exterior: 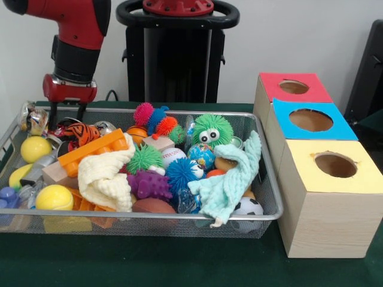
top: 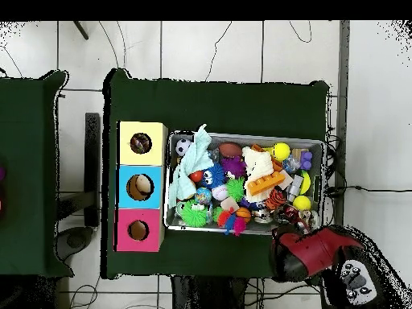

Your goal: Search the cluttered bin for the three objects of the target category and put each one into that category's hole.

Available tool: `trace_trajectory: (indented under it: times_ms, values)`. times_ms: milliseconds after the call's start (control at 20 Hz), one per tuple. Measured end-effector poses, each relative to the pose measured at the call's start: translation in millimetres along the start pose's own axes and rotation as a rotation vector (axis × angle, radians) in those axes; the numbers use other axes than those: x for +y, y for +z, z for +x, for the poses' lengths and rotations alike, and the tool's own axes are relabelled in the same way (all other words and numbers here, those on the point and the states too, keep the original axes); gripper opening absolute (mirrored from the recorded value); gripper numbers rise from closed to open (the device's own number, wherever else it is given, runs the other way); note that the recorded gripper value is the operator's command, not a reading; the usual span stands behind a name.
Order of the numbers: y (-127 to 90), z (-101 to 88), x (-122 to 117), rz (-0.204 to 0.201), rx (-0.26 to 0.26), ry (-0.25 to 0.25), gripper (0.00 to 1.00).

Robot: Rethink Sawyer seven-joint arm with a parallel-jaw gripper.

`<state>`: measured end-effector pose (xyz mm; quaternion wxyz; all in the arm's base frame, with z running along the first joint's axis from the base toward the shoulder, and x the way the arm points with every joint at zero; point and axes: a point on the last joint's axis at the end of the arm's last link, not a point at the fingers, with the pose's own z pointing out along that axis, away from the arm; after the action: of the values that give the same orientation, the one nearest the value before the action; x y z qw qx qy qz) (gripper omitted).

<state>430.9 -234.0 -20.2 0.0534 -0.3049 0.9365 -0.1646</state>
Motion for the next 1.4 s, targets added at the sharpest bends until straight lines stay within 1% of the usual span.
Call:
trace_trajectory:
  times_ms: [400,700,1400]
  values:
    - [1.1,1.3,-2.6,0.027,0.015,-0.045,1.00]
    - [4.2,3.3,-3.0,0.036,0.025,-0.068,1.00]
    - [3.3,5.6,-2.0,0.039,0.037,-0.080,1.00]
